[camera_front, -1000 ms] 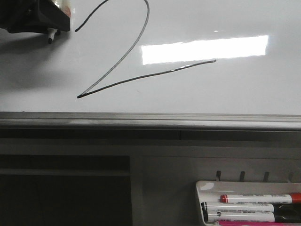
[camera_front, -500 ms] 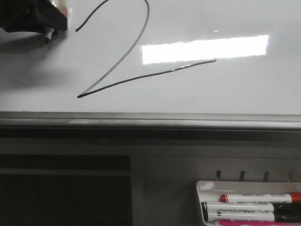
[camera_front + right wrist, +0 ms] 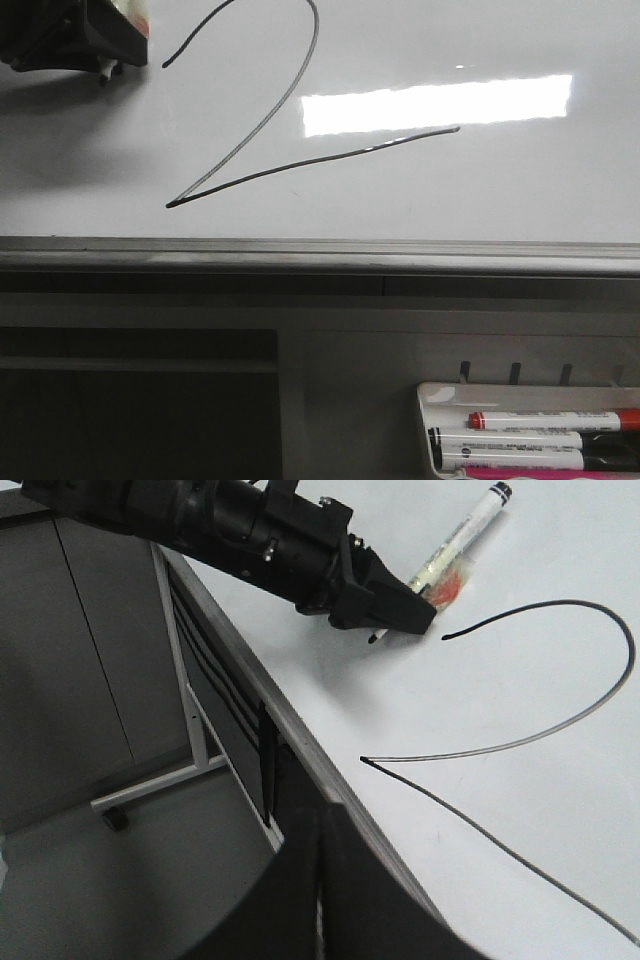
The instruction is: Write number 2 on whiteboard
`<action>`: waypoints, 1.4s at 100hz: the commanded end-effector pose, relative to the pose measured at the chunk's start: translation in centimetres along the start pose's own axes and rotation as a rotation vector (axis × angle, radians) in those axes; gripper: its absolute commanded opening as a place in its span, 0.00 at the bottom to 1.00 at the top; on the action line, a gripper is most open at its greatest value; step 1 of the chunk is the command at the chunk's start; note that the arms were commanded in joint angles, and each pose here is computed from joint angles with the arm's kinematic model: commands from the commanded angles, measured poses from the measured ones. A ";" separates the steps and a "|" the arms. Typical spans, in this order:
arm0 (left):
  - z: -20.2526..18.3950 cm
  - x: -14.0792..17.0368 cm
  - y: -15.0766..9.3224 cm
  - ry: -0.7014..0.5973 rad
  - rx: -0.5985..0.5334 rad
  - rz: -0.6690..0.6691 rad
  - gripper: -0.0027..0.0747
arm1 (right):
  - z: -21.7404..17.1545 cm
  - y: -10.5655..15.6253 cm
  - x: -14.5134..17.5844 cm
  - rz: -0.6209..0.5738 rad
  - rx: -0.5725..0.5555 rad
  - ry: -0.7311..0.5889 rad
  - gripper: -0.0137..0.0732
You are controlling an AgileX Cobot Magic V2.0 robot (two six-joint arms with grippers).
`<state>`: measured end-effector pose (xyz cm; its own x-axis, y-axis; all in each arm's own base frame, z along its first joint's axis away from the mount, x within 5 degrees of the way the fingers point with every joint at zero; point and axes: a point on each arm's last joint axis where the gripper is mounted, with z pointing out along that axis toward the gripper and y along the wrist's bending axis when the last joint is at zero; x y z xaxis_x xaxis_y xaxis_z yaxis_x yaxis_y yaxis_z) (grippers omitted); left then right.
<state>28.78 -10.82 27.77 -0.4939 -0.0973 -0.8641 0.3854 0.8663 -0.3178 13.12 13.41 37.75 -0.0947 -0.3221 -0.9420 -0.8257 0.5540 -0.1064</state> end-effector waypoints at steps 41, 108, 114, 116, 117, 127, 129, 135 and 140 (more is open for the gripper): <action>0.4 0.2 2.6 0.012 -0.236 -0.013 0.55 | -0.4 -0.5 -1.2 0.017 0.047 -0.078 0.08; 0.4 0.2 2.7 0.012 -0.245 -0.013 0.56 | -0.4 -0.5 -1.3 0.034 0.039 -0.082 0.08; 0.4 0.2 2.7 0.012 -0.245 -0.013 0.56 | -0.4 -0.5 -1.3 0.034 0.039 -0.082 0.08; 0.4 0.2 2.7 0.012 -0.245 -0.013 0.56 | -0.4 -0.4 -1.3 0.035 0.039 -0.082 0.08; 0.4 0.2 2.7 0.012 -0.245 -0.013 0.56 | -0.4 -0.4 -1.3 0.035 0.039 -0.082 0.08; 0.4 0.2 2.7 0.012 -0.245 -0.013 0.56 | -0.4 -0.4 -1.3 0.035 0.039 -0.082 0.08; 0.4 0.2 2.7 0.012 -0.245 -0.013 0.56 | -0.4 -0.4 -1.3 0.035 0.039 -0.082 0.08; 0.4 0.2 2.7 0.012 -0.245 -0.013 0.56 | -0.4 -0.4 -1.3 0.035 0.039 -0.082 0.08; 0.4 0.2 2.7 0.012 -0.245 -0.013 0.56 | -0.4 -0.4 -1.3 0.035 0.039 -0.082 0.08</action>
<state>29.00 -10.48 27.75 -0.4891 -0.0949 -0.8671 0.3440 0.8925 -0.2917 13.08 13.45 37.80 -0.1041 -0.3084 -0.9455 -0.8268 0.5552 -0.0901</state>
